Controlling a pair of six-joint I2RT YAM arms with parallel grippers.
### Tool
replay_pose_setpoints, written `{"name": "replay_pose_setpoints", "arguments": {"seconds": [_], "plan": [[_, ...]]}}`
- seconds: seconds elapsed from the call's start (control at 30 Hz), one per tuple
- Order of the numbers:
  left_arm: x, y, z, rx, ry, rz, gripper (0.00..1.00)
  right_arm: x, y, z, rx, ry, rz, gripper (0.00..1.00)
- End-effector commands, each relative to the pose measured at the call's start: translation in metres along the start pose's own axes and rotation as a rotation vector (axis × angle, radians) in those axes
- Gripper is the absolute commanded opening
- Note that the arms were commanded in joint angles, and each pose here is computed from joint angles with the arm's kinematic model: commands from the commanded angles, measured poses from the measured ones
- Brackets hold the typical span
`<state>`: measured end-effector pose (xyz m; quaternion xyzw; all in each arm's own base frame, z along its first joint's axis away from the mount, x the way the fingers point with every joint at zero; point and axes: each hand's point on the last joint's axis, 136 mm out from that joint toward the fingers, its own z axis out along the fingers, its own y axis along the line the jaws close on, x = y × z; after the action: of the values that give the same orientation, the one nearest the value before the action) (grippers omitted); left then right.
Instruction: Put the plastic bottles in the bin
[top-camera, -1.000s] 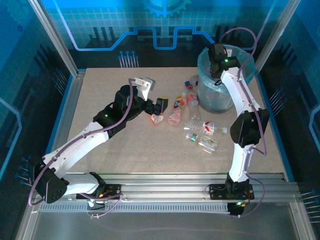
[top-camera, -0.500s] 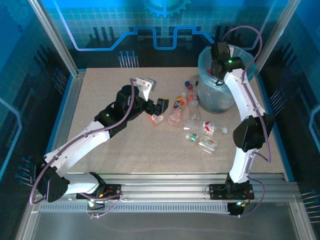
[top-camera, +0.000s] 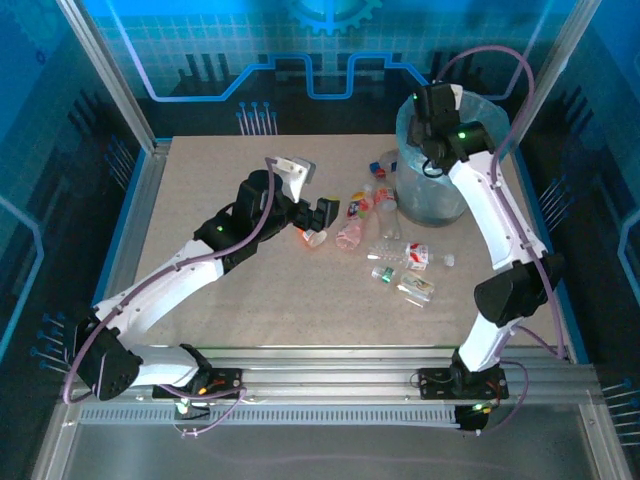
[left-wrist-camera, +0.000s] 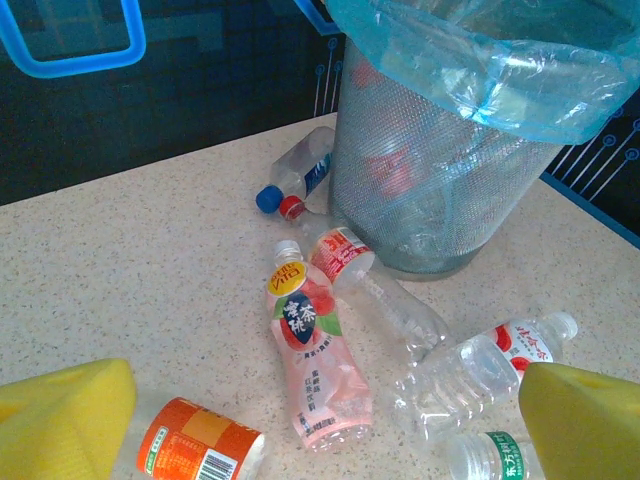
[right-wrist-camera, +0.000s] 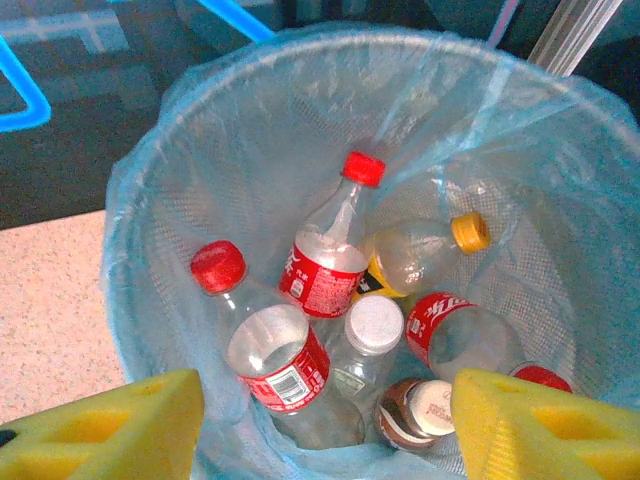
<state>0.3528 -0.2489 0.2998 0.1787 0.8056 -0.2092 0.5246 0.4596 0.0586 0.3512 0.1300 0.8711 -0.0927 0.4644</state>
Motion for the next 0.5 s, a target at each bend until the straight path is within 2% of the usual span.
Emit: {"name": "replay_pose_setpoints", "arguments": {"seconds": [0.0, 0.17, 0.27, 0.47], "plan": [[0.009, 0.004, 0.006, -0.012, 0.029, -0.022, 0.99, -0.026, 0.004, -0.036, -0.024, -0.115, 0.03, 0.67], [0.015, 0.008, 0.011, -0.026, 0.051, -0.028, 0.99, -0.037, 0.032, -0.077, -0.081, -0.193, -0.04, 0.67], [0.019, 0.013, 0.015, -0.045, 0.071, -0.04, 0.99, -0.033, 0.064, -0.094, -0.147, -0.213, -0.118, 0.66], [0.033, 0.04, 0.029, -0.114, 0.146, -0.155, 0.99, 0.015, 0.143, -0.089, -0.295, -0.123, -0.286, 0.65]]}}
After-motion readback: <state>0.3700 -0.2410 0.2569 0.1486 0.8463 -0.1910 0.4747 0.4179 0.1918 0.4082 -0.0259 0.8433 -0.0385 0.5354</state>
